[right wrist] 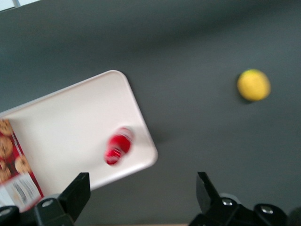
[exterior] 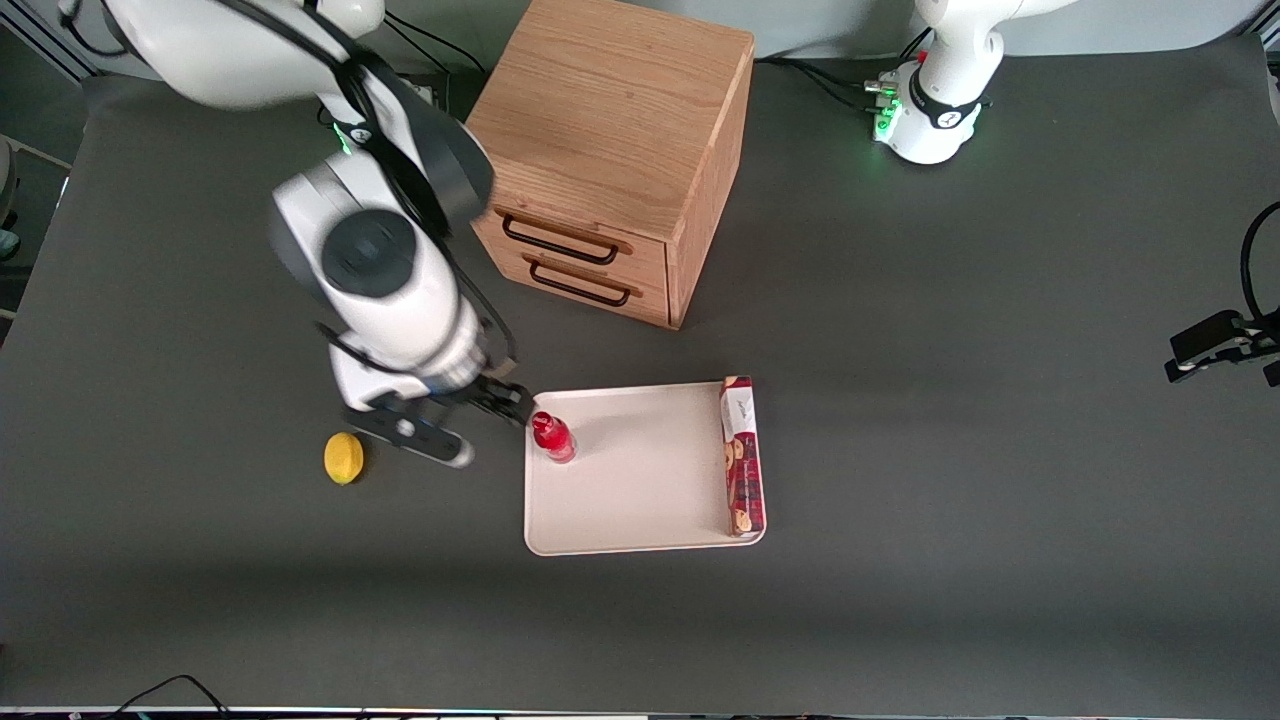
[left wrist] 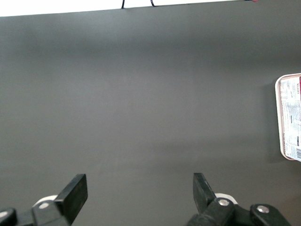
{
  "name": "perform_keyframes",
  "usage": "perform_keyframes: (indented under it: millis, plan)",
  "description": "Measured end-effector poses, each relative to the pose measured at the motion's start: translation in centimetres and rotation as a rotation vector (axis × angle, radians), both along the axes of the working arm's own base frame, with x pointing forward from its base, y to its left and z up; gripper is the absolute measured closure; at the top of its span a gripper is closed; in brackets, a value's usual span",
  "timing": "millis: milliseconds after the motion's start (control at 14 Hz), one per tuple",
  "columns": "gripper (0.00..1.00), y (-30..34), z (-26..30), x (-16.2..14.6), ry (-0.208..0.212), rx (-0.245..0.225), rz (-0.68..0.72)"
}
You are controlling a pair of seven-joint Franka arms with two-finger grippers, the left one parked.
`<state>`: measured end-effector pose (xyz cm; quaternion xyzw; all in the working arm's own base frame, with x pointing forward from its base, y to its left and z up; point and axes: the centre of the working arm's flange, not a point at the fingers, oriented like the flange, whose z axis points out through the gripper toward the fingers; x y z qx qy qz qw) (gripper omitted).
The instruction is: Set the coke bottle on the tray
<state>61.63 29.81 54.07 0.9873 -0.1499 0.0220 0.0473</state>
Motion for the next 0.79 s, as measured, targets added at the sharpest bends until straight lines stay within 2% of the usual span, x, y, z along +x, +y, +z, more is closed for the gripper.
perform_keyframes:
  millis: [214, 357, 571, 786]
  plan:
    - [0.0, -11.2, 9.4, -2.7, 0.089, 0.02, 0.085]
    - [0.0, -20.2, 11.8, -3.9, 0.117, 0.024, 0.151]
    - [0.0, -26.9, 8.8, -4.3, 0.147, 0.035, 0.172]
    - [0.0, -26.7, 6.3, -4.2, 0.159, 0.101, 0.169]
